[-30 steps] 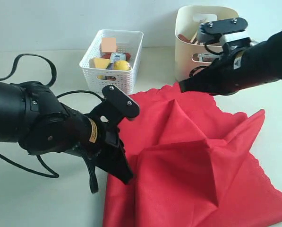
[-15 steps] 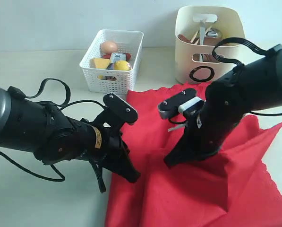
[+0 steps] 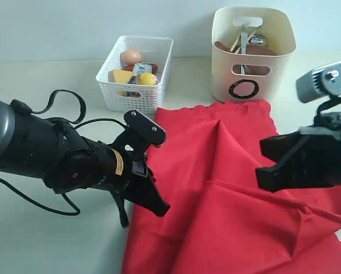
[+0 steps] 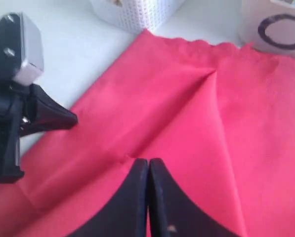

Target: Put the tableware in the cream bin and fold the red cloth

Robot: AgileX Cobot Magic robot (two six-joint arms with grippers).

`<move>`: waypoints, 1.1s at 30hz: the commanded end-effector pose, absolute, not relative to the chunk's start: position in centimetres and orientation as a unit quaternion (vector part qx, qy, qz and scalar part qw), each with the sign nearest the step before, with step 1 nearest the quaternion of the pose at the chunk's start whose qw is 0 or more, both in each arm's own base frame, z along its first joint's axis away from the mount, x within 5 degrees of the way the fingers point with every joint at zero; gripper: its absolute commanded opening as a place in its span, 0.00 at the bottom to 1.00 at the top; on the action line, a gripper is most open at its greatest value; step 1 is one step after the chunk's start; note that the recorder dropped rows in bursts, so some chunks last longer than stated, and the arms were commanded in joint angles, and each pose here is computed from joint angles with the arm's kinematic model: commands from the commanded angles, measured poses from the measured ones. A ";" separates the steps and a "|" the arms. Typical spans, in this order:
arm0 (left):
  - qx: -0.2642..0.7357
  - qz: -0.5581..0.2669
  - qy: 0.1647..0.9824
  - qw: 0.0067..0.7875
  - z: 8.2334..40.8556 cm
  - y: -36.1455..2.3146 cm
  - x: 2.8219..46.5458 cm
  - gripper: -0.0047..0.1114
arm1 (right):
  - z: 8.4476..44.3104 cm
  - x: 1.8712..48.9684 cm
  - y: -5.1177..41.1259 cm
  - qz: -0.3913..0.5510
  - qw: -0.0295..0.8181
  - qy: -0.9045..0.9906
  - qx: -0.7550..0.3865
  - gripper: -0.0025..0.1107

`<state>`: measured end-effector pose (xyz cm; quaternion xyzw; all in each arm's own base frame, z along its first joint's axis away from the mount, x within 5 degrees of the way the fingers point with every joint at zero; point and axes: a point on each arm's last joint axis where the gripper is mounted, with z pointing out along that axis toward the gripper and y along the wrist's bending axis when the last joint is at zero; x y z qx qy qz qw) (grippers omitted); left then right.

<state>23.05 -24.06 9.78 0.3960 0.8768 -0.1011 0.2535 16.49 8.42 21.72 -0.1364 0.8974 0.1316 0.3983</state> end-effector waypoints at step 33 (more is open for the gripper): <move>0.393 -0.078 0.892 0.210 8.6 -23.1 22.7 0.05 | 21.9 15.8 9.4 0.149 0.381 0.897 -0.167 0.02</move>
